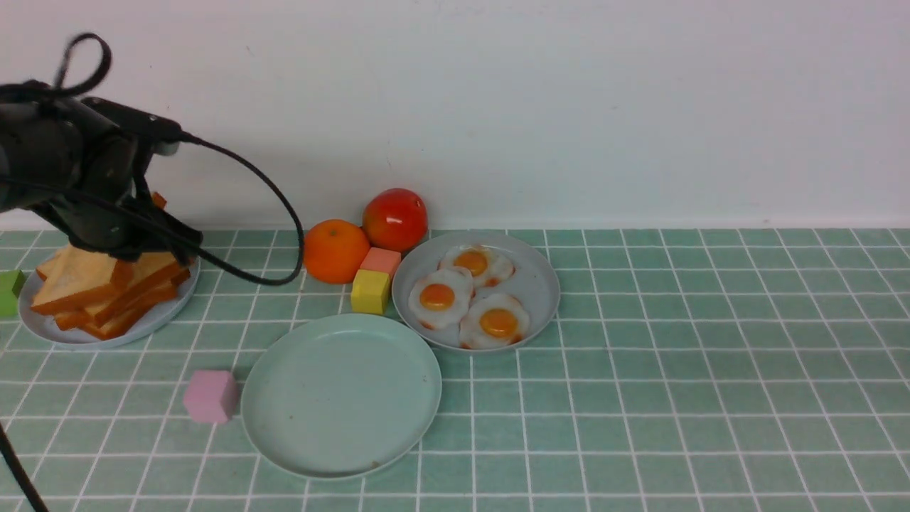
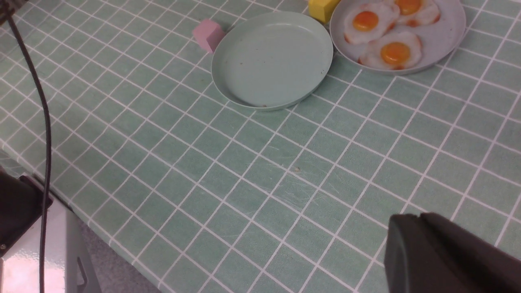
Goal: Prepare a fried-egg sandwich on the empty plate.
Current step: Use the left arm to grab a slice of bread, then use the left arm to put a slice of bread into the empty plate in the middle
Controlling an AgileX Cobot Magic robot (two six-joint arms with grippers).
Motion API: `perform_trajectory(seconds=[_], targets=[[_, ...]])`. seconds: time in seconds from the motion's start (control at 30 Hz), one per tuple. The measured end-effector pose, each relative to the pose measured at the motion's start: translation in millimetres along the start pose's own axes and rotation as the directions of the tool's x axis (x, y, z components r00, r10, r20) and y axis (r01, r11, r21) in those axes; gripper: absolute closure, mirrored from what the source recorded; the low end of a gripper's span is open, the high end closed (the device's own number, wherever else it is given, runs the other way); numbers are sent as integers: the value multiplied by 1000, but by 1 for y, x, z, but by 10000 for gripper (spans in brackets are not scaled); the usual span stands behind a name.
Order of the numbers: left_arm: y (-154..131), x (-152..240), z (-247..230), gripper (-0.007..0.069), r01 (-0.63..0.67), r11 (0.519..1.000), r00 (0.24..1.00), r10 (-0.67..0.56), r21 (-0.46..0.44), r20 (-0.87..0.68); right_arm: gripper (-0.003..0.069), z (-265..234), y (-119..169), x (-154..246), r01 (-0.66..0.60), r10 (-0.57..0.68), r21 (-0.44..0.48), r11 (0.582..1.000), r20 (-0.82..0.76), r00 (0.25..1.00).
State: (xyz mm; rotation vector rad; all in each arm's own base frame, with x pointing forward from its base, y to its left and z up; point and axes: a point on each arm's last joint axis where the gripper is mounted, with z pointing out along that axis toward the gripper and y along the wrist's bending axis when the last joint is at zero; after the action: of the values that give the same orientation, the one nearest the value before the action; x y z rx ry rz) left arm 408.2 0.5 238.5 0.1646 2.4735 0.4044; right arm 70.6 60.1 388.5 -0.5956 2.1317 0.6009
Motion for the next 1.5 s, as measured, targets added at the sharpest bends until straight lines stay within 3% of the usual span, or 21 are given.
perform_trajectory(seconds=[0.1, 0.3, 0.37, 0.47, 0.5, 0.67, 1.07, 1.2, 1.33, 1.37, 1.43, 1.5], targets=[[0, -3, -18, 554, 0, 1000, 1000, 0, -9, 2, 616, 0, 0, 0, 1, -1, 0, 1000, -1, 1000], [-41, -11, -86, 554, -78, 996, 996, 76, 41, 47, 616, 0, 0, 0, 39, -39, -1, 999, -3, 999], [-84, -3, -117, 554, -146, 982, 989, 145, 119, 13, 616, 0, 0, 0, 60, -60, -1, 998, -3, 998], [-118, 11, -131, 554, -225, 959, 973, 231, 172, -15, 616, 0, 0, 0, 70, -70, -3, 998, -3, 998], [-145, 24, -139, 556, -296, 932, 952, 307, 211, -21, 616, 0, 0, 0, 75, -75, -4, 997, -5, 997], [-202, 49, -138, 556, -425, 869, 895, 446, 254, -27, 616, 0, 1, 2, 76, -77, -10, 997, -20, 997], [-239, 59, -89, 554, -495, 831, 859, 512, 253, 1, 613, 0, 4, 4, 65, -66, -42, 997, -41, 997], [-241, 57, -86, 482, -515, 822, 851, 524, 244, 31, 591, 0, 4, 6, 64, -67, -50, 997, -64, 996], [-241, 56, -86, 301, -516, 825, 852, 522, 231, 39, 486, 0, 2, 8, 50, -52, -30, 998, -82, 995], [-241, 56, -86, 293, -512, 828, 855, 518, 231, 38, 480, 0, 2, 8, 49, -51, -29, 998, -83, 995], [-238, 54, -90, 207, -470, 852, 879, 476, 230, 32, 390, 0, 1, 7, 44, -45, -16, 999, -76, 996], [-235, 52, -96, 172, -431, 871, 899, 436, 234, 32, 344, 0, 1, 6, 39, -39, -13, 999, -68, 997]])
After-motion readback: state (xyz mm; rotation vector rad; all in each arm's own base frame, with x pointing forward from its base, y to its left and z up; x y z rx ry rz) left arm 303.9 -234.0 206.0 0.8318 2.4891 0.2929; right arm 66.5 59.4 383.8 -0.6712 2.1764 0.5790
